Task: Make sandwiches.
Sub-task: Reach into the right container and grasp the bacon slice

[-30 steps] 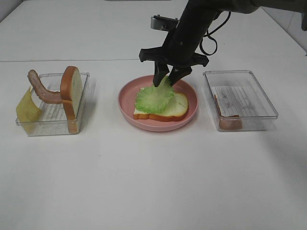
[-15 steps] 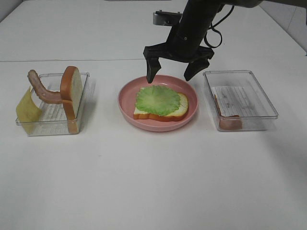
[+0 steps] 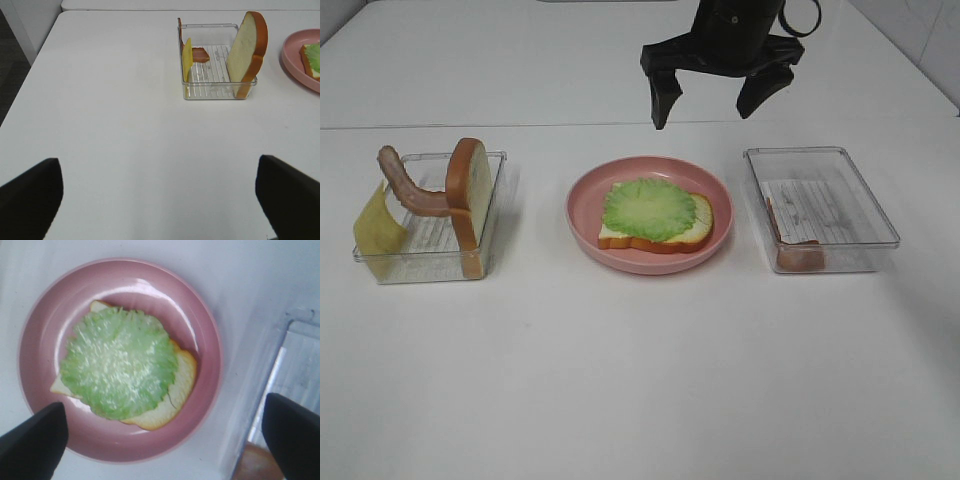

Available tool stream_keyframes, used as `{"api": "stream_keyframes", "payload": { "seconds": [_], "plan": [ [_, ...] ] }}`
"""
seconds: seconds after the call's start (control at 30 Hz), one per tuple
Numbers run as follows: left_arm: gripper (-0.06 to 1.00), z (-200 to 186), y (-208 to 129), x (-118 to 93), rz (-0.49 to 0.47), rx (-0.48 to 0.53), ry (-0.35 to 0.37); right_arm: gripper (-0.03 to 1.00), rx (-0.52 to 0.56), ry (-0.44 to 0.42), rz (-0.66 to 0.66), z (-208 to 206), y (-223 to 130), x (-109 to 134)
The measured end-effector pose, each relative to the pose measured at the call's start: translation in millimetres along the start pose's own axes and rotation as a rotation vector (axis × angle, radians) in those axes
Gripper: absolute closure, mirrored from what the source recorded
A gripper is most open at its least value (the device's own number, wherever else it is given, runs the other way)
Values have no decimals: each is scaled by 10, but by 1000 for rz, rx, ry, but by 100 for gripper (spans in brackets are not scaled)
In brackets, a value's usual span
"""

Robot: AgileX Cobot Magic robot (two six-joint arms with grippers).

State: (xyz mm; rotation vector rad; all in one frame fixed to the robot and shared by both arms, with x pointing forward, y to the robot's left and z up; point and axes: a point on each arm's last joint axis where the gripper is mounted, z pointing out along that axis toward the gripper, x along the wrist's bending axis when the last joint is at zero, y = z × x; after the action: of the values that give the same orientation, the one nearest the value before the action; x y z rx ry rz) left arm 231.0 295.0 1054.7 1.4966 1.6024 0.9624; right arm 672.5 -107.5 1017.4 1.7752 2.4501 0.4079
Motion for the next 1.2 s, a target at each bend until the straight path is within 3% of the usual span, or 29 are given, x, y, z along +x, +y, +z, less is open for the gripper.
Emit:
{"api": "stream_keyframes", "payload": {
  "seconds": [0.1, 0.43, 0.7, 0.93, 1.2],
  "plan": [
    [-5, 0, 0, 0, 0, 0, 0, -2, 53, -46, 23, -72, -213, -114],
    [-5, 0, 0, 2, 1, 0, 2, -1, 224, -86, 143, 77, -659, -620],
    [-5, 0, 0, 3, 2, 0, 4, 0, 248, -34, 172, 293, -808, -594],
    [-5, 0, 0, 3, 2, 0, 4, 0, 205, -34, 173, 382, -782, -604],
    [-5, 0, 0, 3, 2, 0, 4, 1, 256, -37, 177, 614, -817, -626]
  ]
}}
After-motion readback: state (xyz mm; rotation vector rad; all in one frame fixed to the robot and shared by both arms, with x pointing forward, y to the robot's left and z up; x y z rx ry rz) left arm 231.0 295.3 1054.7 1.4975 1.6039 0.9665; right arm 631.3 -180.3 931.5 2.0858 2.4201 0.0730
